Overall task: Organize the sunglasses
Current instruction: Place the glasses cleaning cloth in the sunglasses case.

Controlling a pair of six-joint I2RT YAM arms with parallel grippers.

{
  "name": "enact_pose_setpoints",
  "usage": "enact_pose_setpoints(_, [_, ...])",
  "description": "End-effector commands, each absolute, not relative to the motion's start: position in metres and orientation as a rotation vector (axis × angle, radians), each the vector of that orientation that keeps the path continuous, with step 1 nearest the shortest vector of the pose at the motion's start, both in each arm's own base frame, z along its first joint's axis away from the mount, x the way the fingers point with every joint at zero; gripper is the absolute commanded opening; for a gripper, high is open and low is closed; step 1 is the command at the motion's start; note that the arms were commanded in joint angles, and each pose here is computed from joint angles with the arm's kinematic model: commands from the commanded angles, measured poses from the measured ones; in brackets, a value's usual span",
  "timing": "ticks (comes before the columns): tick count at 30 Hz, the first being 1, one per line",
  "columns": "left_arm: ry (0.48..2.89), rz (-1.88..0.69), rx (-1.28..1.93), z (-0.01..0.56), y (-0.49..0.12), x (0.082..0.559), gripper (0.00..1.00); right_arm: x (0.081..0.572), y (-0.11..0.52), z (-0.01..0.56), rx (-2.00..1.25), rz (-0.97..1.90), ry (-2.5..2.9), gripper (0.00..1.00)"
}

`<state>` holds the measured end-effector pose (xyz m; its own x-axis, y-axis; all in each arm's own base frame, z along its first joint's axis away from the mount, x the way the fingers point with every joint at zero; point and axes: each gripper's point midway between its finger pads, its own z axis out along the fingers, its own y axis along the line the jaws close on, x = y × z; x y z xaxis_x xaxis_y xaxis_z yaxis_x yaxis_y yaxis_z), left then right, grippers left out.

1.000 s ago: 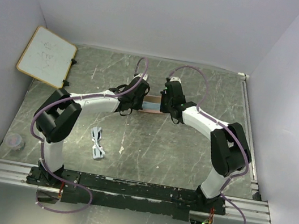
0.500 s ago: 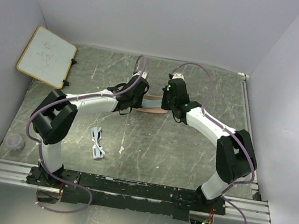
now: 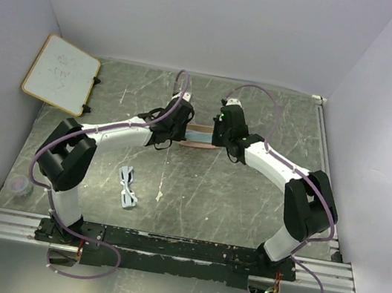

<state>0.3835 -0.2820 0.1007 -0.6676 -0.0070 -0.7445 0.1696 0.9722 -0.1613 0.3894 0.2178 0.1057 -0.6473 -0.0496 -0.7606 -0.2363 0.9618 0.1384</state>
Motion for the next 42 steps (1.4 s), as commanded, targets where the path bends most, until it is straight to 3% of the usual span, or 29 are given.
enact_pose_setpoints(1, [2.311,-0.274,0.103,0.093,-0.28,0.379,0.07,0.388,0.216,0.099,-0.201,0.277,2.278,0.0])
enact_pose_setpoints(42, [2.393,-0.267,0.133,0.05,-0.285,0.376,0.07,0.384,0.213,0.055,-0.239,0.226,2.389,0.0])
